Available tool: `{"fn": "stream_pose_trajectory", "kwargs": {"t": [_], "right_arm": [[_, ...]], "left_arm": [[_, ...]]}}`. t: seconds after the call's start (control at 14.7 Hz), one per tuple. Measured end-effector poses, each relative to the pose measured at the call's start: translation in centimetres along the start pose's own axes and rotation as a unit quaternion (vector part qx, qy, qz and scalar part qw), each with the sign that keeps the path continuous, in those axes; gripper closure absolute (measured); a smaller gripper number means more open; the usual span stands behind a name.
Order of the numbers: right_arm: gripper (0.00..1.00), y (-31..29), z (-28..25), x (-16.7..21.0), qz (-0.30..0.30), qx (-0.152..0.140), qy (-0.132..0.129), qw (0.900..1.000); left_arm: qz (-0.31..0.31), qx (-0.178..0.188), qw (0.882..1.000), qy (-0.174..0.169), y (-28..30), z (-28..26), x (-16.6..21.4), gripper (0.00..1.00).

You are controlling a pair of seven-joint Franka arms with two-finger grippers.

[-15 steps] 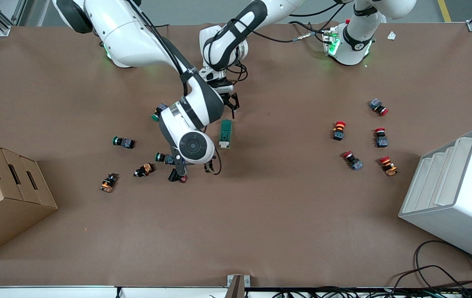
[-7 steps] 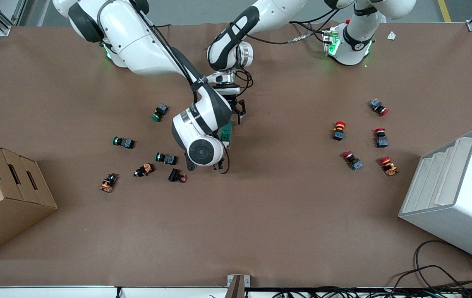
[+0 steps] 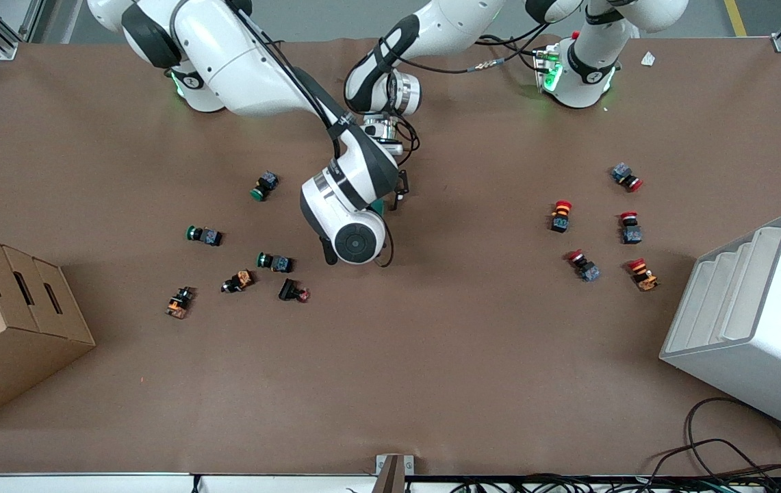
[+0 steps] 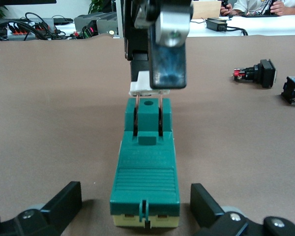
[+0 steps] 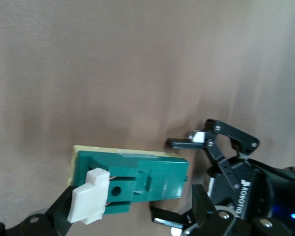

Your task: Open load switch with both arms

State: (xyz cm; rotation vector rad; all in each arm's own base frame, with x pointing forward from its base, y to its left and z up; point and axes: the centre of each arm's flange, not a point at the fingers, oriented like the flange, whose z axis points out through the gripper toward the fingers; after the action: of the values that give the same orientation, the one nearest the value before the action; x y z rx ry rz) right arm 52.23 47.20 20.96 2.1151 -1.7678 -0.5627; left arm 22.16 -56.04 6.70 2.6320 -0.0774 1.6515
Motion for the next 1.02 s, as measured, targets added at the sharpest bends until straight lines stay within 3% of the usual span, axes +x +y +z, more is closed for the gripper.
{"fn": "stream_pose_trajectory", "kwargs": {"t": [0.41,0.88,1.02], "right_arm": [[0.00,2.4,0.3,-1.6,-0.021,-0.057,0.007,0.998],[0.00,3.1,2.7,-2.2,-0.026,-0.072,0.024,0.997],[0.00,3.0,3.6,-2.3,-0.028,-0.065,0.031,0.997]], "left_arm": [[0.001,0.000,1.000,0.004,0.0,0.0,-0.1,0.01],[0.001,-0.001,1.000,0.005,0.0,0.0,-0.2,0.01],[0.002,-0.001,1.000,0.006,0.0,0.0,-0.2,0.01]]}}
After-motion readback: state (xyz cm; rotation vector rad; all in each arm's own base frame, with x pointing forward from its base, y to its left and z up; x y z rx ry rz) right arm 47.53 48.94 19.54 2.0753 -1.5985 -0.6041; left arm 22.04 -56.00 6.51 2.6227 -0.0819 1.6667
